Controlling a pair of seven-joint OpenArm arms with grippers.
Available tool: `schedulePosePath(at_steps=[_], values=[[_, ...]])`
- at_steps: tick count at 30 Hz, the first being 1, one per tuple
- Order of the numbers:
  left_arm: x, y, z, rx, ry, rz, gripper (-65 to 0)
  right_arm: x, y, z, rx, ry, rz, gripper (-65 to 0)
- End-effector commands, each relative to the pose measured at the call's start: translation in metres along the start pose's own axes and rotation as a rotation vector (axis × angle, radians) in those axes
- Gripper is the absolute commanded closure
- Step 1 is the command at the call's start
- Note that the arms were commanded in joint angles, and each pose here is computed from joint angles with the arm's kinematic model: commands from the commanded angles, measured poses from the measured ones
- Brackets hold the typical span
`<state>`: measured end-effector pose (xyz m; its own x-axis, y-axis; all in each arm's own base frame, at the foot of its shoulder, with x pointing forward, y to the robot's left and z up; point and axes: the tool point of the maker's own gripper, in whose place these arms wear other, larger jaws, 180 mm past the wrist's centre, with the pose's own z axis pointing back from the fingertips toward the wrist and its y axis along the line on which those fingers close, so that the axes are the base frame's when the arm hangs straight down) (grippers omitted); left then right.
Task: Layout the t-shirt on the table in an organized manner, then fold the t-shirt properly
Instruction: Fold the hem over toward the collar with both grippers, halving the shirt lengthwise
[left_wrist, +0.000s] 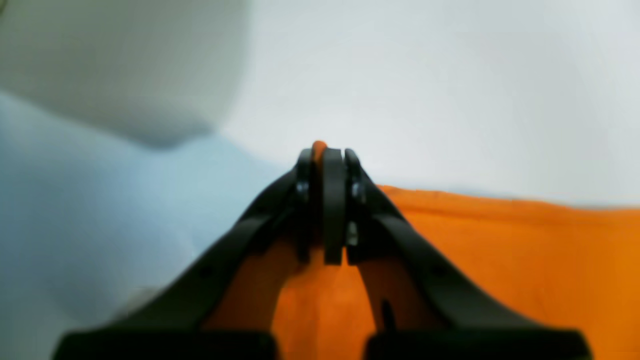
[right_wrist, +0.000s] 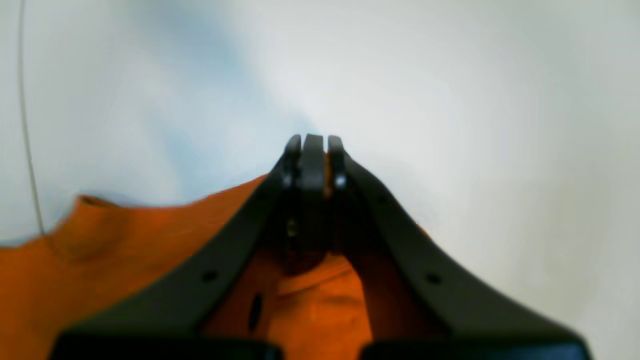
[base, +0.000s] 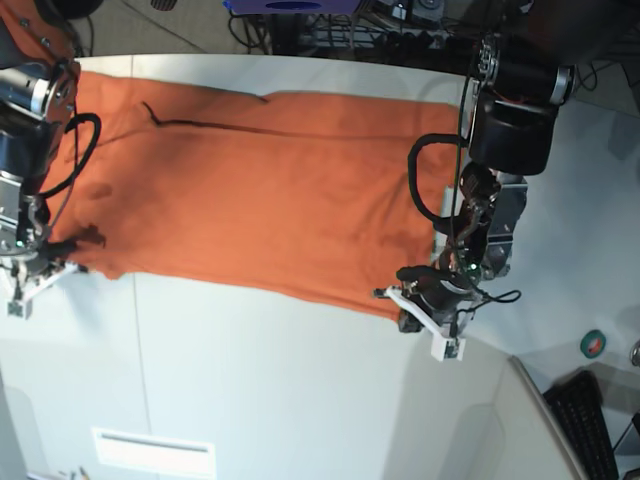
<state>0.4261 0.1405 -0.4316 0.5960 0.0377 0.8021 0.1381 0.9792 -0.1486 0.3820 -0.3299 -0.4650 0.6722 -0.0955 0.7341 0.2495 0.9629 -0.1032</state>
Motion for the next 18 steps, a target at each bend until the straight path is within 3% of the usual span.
schedulePosePath(at_steps=[1, 9, 18], values=[[0.023, 0.0, 0.002, -0.002, -0.052, -0.008, 0.0, 0.03, -0.006, 0.004, -0.014, -0.085, 0.0, 0.0], [0.037, 0.016, 0.027, 0.031, -0.083, 0.049, 0.0, 0.036, -0.006, 0.017, -0.024, -0.138, 0.027, 0.0], [0.015, -0.003, 0.053, -0.002, -0.046, 0.014, 0.0, 0.023, -0.015, 0.038, -0.047, -0.161, 0.079, 0.0]])
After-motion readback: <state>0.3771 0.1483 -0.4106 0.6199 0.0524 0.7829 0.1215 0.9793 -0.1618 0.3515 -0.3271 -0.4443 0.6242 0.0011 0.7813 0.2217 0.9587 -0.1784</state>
